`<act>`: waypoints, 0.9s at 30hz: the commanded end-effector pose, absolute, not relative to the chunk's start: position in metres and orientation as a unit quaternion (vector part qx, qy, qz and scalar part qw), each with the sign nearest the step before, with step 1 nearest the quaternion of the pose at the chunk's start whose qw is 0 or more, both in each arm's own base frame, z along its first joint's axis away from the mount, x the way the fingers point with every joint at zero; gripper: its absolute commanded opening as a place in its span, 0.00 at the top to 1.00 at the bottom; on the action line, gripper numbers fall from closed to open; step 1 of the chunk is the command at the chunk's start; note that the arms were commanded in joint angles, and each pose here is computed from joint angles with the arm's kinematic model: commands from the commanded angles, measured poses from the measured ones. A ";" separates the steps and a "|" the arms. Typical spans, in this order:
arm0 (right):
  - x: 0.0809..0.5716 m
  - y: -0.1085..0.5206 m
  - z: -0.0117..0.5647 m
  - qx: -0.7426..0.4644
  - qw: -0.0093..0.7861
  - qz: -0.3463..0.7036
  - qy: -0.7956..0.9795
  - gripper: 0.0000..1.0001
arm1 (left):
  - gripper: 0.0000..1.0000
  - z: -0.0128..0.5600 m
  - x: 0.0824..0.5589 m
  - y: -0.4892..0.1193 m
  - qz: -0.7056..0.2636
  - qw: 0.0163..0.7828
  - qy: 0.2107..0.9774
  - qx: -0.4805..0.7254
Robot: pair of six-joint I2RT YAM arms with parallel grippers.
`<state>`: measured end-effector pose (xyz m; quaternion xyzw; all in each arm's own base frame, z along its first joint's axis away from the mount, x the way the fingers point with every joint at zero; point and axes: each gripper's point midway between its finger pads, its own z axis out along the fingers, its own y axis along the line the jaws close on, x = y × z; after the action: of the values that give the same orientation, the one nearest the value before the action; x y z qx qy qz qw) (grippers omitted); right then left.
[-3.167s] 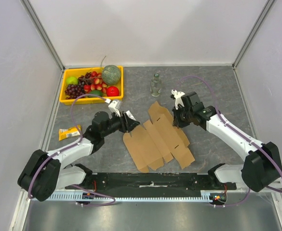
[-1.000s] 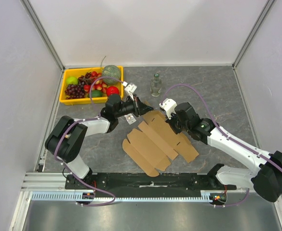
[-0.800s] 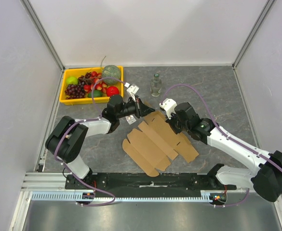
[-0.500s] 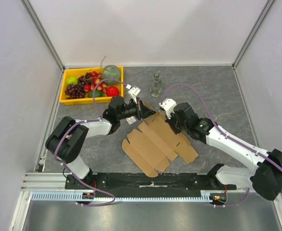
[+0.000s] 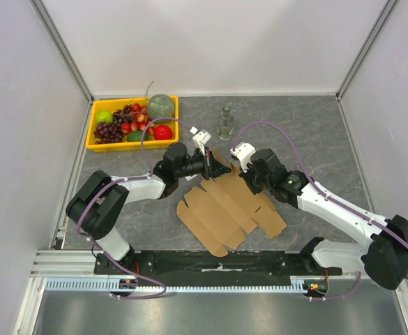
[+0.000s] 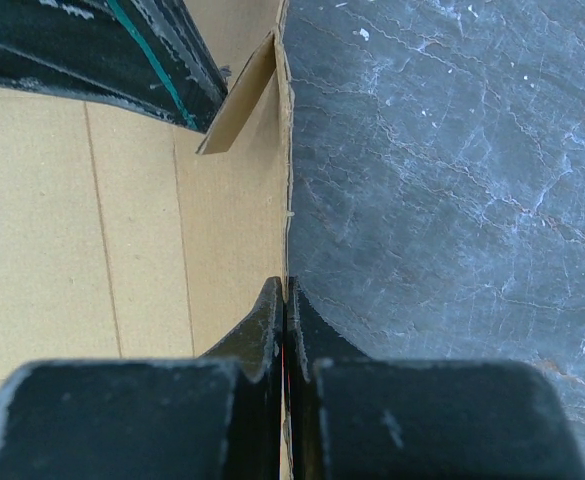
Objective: Fold the paper box
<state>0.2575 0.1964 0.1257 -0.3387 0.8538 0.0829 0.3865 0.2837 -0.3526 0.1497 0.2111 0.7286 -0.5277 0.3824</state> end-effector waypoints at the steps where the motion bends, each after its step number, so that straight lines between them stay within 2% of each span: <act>1: 0.264 0.205 0.139 -0.331 0.410 0.097 0.844 1.00 | 0.98 0.169 0.284 -0.364 -0.533 0.403 0.707 0.232; 13: 0.258 0.211 0.137 -0.332 0.407 0.119 0.843 1.00 | 0.98 0.160 0.289 -0.366 -0.529 0.398 0.715 0.224; 22: 0.261 0.194 0.133 -0.331 0.399 0.075 0.852 1.00 | 0.98 0.142 0.311 -0.302 -0.486 0.414 0.754 0.156; 27: 0.262 0.192 0.131 -0.328 0.396 0.069 0.855 1.00 | 0.98 0.113 0.319 -0.269 -0.418 0.409 0.802 0.125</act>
<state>0.2571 0.1945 0.1248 -0.3315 0.8578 0.0801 0.3845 0.3144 -0.2885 0.1192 0.1296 0.7823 -0.4665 0.3918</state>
